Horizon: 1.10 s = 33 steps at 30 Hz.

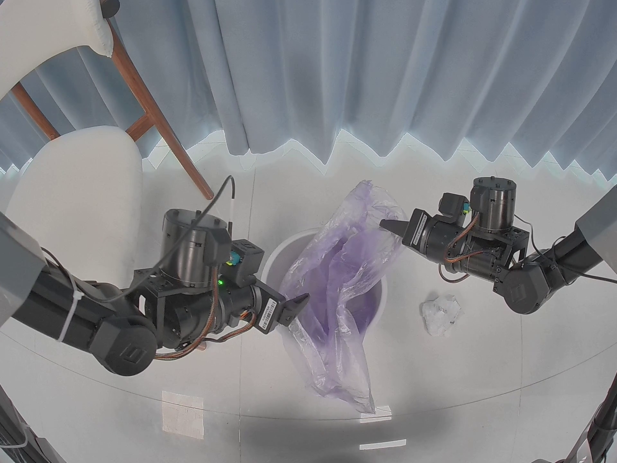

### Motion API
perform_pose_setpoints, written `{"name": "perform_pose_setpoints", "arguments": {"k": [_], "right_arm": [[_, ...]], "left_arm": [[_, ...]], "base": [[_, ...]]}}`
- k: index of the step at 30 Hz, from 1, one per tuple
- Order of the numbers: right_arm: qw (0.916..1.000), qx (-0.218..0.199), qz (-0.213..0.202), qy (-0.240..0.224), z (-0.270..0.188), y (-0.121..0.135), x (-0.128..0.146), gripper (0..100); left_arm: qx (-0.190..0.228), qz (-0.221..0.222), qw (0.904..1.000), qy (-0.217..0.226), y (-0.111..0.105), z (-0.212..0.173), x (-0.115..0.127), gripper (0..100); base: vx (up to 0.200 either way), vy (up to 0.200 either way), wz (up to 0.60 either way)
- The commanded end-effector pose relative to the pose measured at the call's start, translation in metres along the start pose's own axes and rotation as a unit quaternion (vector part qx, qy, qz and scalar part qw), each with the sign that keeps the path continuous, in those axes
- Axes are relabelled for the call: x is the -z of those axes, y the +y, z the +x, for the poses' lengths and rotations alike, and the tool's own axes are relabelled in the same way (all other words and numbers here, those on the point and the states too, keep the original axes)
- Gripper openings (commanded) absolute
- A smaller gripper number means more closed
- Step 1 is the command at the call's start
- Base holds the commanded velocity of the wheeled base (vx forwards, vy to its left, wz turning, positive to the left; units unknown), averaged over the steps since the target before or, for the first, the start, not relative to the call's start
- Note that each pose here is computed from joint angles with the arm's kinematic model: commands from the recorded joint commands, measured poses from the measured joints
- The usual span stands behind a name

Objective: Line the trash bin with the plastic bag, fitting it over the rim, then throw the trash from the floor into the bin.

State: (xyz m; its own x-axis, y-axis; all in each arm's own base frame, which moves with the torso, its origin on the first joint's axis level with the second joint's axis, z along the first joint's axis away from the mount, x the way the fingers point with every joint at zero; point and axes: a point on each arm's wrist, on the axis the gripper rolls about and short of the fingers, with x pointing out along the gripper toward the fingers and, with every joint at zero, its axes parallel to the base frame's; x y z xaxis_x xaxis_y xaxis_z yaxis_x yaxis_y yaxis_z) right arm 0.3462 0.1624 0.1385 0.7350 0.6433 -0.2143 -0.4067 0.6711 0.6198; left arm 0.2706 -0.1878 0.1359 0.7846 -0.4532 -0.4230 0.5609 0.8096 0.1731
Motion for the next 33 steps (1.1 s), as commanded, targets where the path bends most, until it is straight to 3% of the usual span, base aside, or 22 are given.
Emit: {"name": "perform_pose_setpoints", "arguments": {"k": [1, 4, 5, 11, 15, 19, 23, 29, 33], "right_arm": [[0.9999, -0.005, -0.007, -0.006, -0.005, 0.005, -0.004, 0], [0.9997, -0.002, -0.023, -0.005, -0.006, 0.004, -0.003, 0], [0.9996, 0.000, -0.030, -0.003, -0.007, 0.002, -0.002, 0], [0.9976, 0.004, -0.069, 0.003, -0.011, -0.002, 0.000, 0], [0.9940, -0.030, -0.105, 0.004, -0.018, -0.013, -0.021, 0], [0.9947, -0.026, -0.099, -0.001, -0.020, -0.021, -0.030, 0], [0.9947, -0.039, -0.095, 0.000, -0.030, -0.035, -0.042, 0], [0.9960, -0.033, -0.082, 0.015, -0.033, -0.053, -0.051, 0], [0.9965, -0.028, -0.075, 0.026, -0.023, -0.057, -0.055, 0]], "left_arm": [[0.006, 0.003, 0.9998, 0.020, -0.007, 0.023, 0.009, 100], [0.006, 0.003, 0.9996, 0.027, -0.006, 0.034, 0.014, 100], [0.007, 0.003, 0.9996, 0.028, -0.006, 0.037, 0.014, 0], [0.000, -0.003, 0.9999, 0.014, -0.002, 0.049, 0.006, 0], [-0.032, -0.017, 0.9992, -0.015, 0.023, 0.055, -0.015, 0], [-0.038, -0.031, 0.9986, -0.021, 0.032, 0.054, -0.024, 0], [-0.040, -0.084, 0.9947, -0.042, 0.039, 0.049, -0.049, 0], [-0.042, -0.109, 0.9931, -0.009, 0.063, 0.042, -0.071, 0], [-0.040, -0.113, 0.9927, 0.016, 0.063, 0.055, -0.065, 0]], "base": [[0.000, 0.000, 0.00], [0.000, 0.000, 0.00], [0.000, 0.000, 0.00], [0.000, 0.000, 0.00], [0.000, 0.000, 0.00], [0.000, 0.000, 0.00], [0.000, 0.000, 0.00], [0.000, 0.000, 0.00], [0.000, 0.000, 0.00]]}}
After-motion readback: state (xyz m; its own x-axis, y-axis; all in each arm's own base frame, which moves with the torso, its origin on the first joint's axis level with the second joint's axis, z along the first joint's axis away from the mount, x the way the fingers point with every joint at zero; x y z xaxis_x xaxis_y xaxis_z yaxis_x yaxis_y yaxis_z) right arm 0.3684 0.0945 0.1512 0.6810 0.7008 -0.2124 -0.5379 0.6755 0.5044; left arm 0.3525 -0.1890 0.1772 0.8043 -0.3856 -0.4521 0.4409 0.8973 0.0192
